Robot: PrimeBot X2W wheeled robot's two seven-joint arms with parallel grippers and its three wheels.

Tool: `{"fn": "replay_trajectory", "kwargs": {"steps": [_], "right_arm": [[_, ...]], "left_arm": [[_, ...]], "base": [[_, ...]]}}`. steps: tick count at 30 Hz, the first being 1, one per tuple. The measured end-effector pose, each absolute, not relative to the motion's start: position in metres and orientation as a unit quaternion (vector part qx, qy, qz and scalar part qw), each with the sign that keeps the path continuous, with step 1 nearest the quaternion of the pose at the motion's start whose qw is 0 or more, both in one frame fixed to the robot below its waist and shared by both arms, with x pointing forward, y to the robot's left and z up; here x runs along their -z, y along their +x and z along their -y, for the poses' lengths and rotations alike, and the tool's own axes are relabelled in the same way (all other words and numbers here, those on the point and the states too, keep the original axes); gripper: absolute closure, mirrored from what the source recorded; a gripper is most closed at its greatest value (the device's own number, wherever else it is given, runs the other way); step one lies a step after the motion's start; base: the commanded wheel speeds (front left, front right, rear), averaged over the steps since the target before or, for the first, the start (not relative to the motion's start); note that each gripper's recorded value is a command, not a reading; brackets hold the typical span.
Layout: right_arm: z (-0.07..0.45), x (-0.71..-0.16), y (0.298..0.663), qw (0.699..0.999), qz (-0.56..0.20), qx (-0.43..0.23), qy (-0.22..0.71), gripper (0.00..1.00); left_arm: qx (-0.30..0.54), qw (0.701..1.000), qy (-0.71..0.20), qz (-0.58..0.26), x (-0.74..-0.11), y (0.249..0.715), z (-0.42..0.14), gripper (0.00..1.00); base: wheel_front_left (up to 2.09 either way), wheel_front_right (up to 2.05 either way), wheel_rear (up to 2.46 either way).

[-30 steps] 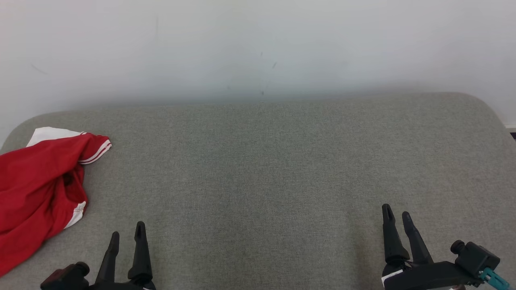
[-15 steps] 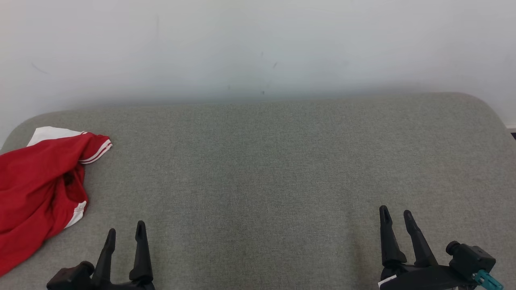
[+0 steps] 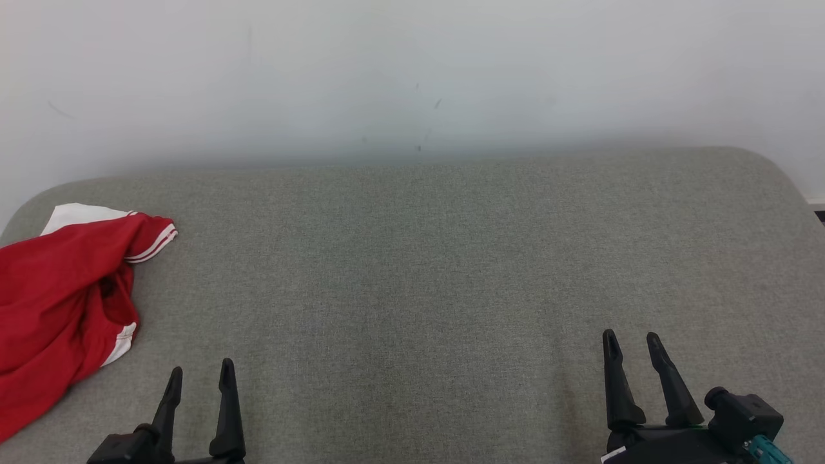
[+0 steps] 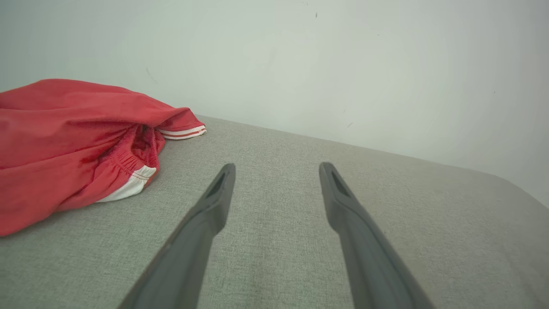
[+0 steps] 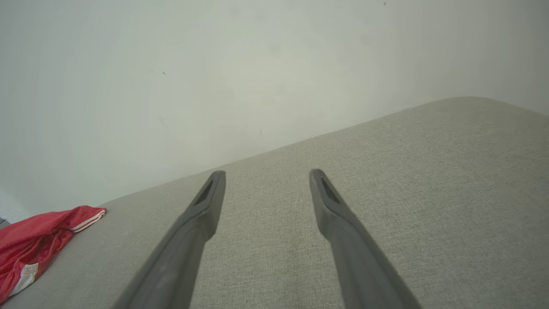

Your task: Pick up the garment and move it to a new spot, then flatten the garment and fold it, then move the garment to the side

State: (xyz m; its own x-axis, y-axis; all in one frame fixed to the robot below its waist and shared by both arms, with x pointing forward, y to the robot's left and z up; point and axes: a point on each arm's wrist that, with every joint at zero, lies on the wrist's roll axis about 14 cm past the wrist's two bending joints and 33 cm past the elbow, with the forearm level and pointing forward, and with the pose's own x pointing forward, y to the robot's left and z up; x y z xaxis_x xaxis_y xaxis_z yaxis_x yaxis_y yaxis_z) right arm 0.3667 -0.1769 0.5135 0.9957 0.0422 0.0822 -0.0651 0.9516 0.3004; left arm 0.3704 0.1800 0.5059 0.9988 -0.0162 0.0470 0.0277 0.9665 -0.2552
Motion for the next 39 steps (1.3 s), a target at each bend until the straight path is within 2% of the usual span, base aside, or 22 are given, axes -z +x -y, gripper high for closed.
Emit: {"fn": "replay_trajectory", "kwargs": {"steps": [20,39], "right_arm": [[0.175,-0.514,0.362,0.995,0.047,-0.037,0.075,0.0],[0.174,-0.504,0.36,0.998,0.037,-0.042,0.022,0.0]], "left_arm": [[0.018,0.998,-0.059,0.028,-0.504,0.366,-0.178,0.0],[0.029,0.999,-0.014,-0.003,-0.479,0.364,-0.177,0.0]], "base": [[0.0,0.0,0.0],[0.0,0.0,0.0]]}}
